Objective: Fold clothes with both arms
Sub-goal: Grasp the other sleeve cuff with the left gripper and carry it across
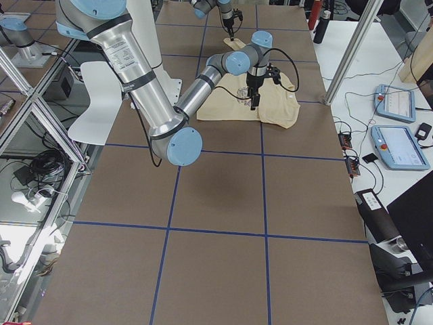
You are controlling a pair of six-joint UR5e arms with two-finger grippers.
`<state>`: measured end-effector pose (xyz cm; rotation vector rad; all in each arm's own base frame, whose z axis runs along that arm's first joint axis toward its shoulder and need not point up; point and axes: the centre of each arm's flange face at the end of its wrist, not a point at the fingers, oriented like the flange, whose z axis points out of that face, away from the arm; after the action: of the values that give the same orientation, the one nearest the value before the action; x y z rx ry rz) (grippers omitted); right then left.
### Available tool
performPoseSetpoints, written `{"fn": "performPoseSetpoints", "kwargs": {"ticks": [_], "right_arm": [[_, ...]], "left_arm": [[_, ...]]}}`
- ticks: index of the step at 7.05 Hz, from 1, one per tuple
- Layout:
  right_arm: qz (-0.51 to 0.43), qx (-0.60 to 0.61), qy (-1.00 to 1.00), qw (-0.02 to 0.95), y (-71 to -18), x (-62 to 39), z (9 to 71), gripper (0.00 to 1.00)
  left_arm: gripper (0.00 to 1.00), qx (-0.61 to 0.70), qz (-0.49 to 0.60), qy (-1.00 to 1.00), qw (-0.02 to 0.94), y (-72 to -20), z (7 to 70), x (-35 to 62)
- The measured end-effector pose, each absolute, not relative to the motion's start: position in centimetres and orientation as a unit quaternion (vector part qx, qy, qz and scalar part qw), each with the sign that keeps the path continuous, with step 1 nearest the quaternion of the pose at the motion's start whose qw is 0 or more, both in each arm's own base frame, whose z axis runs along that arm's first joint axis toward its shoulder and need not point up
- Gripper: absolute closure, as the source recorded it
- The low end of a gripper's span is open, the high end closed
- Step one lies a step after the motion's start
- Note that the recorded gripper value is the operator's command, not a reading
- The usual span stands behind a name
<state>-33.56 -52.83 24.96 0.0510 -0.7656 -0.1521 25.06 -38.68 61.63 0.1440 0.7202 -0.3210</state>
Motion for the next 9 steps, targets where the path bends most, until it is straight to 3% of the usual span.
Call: {"fn": "performPoseSetpoints", "kwargs": {"ticks": [2, 5, 9], "right_arm": [[-0.073, 0.022, -0.371, 0.925, -52.8, -33.4, 25.4, 0.00], [-0.066, 0.015, -0.365, 0.928, -51.3, -31.5, 27.9, 0.00], [-0.061, 0.001, -0.351, 0.934, -48.4, -28.6, 32.5, 0.00]], "left_arm": [[1.00, 0.071, -0.150, 0.364, 0.917, -38.5, 59.7, 25.0], [1.00, 0.036, -0.121, 0.451, 0.884, -37.9, 51.5, 23.0], [1.00, -0.003, -0.129, 0.547, 0.827, -50.0, 33.5, 22.6]]}}
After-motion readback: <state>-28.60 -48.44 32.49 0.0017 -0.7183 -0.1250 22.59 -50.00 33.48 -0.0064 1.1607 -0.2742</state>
